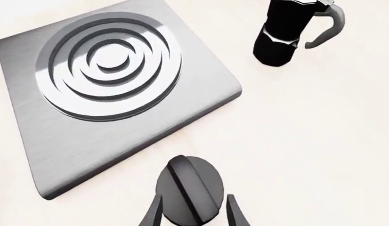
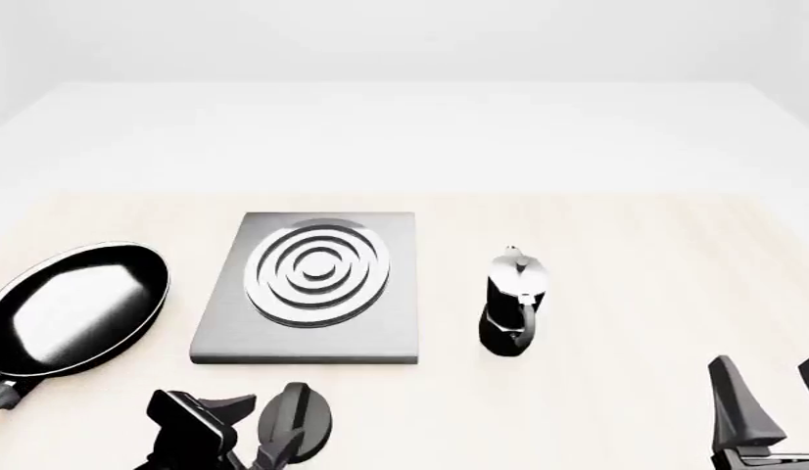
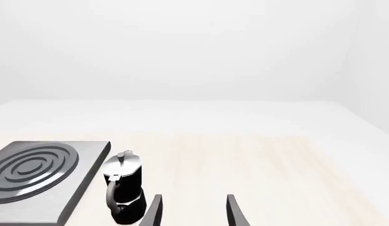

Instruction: Turn on the stove and put the frying pan on it.

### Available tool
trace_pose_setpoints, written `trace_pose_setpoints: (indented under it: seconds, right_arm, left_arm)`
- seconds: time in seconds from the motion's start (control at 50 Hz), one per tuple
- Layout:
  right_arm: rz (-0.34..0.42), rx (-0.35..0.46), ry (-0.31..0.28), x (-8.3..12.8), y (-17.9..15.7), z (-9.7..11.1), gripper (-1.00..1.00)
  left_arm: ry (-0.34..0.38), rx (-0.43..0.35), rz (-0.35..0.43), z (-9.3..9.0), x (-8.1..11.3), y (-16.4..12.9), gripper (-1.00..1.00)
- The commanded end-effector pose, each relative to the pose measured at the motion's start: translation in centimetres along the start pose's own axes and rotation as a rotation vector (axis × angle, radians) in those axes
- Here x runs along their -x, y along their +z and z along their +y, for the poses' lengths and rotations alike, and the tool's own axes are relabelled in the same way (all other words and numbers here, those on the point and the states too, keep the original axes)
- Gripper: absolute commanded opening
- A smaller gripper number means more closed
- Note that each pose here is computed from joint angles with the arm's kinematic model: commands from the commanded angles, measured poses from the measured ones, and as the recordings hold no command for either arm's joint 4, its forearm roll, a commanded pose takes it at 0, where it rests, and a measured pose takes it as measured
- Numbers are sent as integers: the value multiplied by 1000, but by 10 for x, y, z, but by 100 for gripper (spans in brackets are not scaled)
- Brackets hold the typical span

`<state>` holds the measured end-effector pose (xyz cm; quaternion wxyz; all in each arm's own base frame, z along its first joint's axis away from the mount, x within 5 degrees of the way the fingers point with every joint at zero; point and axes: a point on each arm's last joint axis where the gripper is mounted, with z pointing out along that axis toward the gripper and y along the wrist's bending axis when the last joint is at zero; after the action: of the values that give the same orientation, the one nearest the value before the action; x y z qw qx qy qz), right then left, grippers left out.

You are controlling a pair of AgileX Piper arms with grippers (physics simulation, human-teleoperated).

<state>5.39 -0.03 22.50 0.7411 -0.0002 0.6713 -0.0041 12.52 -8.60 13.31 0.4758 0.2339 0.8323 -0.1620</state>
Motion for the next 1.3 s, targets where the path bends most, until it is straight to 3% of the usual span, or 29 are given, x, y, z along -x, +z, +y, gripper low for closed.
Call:
trace_pose_setpoints:
  seconds: [0.02,0.86,0.94,1.3]
  right_arm:
    - [2,-3,0,0,0,0,100]
    - [-1,-11,-2,2,0,-1,100]
    - [-1,-9,-2,2,0,-1,100]
    - [-3,-16,2,3,0,-1,100]
  left_arm:
    - [4,-5,6,-1,-2,6,100]
    - [13,-47,29,-8,-13,16,100]
    - [3,-95,25,-17,-10,10,100]
    - [83,-243,4,-44,9,-7,100]
